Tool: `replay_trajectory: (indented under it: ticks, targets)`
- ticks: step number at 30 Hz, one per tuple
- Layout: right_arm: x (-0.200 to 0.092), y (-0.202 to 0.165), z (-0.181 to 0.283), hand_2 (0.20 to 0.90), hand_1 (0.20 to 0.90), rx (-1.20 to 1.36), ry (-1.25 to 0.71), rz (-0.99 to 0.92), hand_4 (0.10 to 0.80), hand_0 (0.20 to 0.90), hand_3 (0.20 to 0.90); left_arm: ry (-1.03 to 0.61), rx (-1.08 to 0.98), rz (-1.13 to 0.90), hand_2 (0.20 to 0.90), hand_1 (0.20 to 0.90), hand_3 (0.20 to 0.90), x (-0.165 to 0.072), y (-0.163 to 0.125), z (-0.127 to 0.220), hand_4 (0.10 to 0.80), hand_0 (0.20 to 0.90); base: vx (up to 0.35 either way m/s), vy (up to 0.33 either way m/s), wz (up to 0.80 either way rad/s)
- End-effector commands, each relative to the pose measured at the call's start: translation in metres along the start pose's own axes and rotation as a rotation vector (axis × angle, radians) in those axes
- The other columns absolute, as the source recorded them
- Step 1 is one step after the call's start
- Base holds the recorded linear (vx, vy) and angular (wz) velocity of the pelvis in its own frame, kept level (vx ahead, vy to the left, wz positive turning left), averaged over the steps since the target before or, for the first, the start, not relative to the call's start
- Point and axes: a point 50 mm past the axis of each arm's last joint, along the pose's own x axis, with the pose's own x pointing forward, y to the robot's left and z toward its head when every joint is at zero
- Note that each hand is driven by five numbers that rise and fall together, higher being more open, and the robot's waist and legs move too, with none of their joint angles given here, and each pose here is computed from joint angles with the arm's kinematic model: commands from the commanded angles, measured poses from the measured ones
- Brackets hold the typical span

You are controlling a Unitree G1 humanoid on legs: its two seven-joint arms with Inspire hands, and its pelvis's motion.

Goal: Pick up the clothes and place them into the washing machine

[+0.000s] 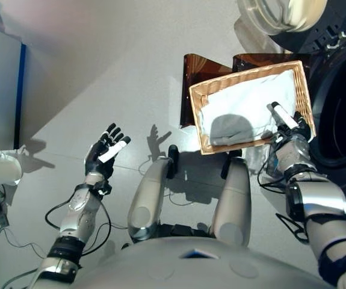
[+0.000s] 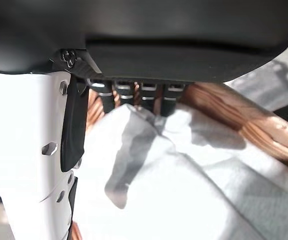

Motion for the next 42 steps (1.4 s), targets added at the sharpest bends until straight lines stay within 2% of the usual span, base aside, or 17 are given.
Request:
replay_trajectory:
  ticks: [1,5,6,7,8,23,34,42]
  targets:
    - [-0.006,0.041,0.009,0.9,0.9,0.007,-0.067,0.182,0.8,0.9,0.9,-0.124,0.073,0.028,0.9,0.9,0.9,-0.005,0.018,0.032,0.8,0.9,0.0,0.0,0.0]
    - [-0.006,0.048,0.015,0.9,0.9,0.003,-0.084,0.203,0.8,0.9,0.9,-0.13,0.073,0.028,0.9,0.9,0.9,-0.006,0.017,0.034,0.8,0.9,-0.024,-0.002,-0.03]
    - [-0.007,0.051,0.018,0.686,0.686,-0.001,-0.093,0.212,0.647,0.686,0.686,-0.132,0.072,0.029,0.9,0.9,0.9,-0.006,0.018,0.034,0.8,0.9,0.0,0.0,0.0]
    - [-0.008,0.056,0.018,0.411,0.411,-0.006,-0.095,0.229,0.451,0.411,0.411,-0.134,0.067,0.028,0.9,0.9,0.9,-0.006,0.017,0.034,0.8,0.9,0.0,0.0,0.0]
    - [-0.008,0.058,0.019,0.2,0.2,-0.004,-0.098,0.236,0.3,0.2,0.2,-0.139,0.063,0.03,0.9,0.9,0.9,-0.006,0.017,0.035,0.8,0.9,0.0,0.0,0.0]
    - [-0.011,0.065,0.012,0.2,0.2,-0.013,-0.083,0.273,0.3,0.2,0.2,-0.143,0.069,0.044,0.9,0.9,0.9,-0.006,0.021,0.037,0.8,0.9,0.0,0.001,-0.01]
    - [-0.01,0.043,-0.005,0.2,0.2,0.064,-0.051,0.212,0.3,0.2,0.2,-0.129,0.066,0.058,0.9,0.9,0.9,-0.003,0.023,0.031,0.8,0.9,0.013,0.004,-0.01]
    - [-0.014,0.024,-0.028,0.2,0.2,0.15,-0.018,0.186,0.3,0.2,0.2,-0.071,0.044,0.077,0.9,0.9,0.9,-0.002,0.023,0.012,0.8,0.9,0.031,0.004,-0.06]
